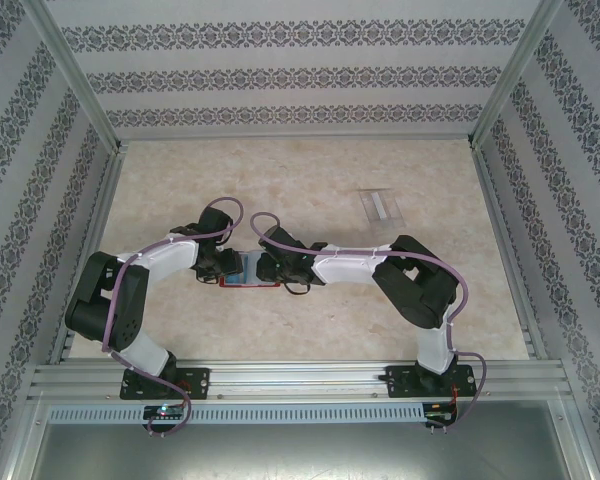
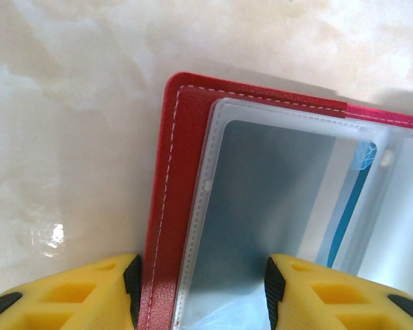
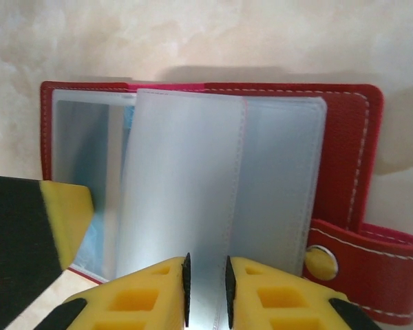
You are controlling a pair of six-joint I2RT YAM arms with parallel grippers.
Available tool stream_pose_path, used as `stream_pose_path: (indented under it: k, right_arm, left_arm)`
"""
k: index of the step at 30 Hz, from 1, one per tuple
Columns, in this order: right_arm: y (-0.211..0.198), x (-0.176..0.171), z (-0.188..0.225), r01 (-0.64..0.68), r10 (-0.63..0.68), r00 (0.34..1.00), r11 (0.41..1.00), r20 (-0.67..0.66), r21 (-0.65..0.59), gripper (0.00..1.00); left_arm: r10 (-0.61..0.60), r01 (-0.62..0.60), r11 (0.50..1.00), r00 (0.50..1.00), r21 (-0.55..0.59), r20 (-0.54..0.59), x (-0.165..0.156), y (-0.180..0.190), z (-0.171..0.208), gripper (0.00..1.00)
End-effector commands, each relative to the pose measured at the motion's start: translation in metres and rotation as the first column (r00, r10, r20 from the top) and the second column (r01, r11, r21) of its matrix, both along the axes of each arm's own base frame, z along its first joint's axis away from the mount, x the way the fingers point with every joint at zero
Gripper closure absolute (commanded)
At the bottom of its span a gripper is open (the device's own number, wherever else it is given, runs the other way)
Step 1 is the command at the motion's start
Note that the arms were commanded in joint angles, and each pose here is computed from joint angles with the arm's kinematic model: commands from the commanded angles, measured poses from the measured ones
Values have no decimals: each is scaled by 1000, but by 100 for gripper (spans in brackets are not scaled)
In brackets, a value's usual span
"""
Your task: Put the credit cards into the card holder
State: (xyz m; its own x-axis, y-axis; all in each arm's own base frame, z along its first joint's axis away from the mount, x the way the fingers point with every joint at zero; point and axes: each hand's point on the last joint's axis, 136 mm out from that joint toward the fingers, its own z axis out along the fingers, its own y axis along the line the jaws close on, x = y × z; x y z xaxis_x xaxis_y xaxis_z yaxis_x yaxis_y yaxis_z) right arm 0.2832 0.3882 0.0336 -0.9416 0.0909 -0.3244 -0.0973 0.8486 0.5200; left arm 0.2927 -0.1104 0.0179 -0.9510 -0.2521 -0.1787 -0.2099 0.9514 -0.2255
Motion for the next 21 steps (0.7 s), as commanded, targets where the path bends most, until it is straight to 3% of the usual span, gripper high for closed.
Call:
stream_pose_path:
  k: [1, 11, 21]
  right_arm:
    - [19, 3, 25, -35, 32, 999, 995, 44, 89, 75]
    - [33, 4, 36, -60, 50, 997, 983, 65, 174, 74]
    - [41, 6, 45, -92, 75, 993, 974, 90, 205, 74]
  left_arm:
    - [-66, 64, 986, 998, -155, -5, -3, -32, -11, 49]
    - [-49, 51, 982, 999, -182, 15, -2, -32, 0, 48]
    - [72, -49, 944, 996, -325, 59, 5, -16, 28, 34]
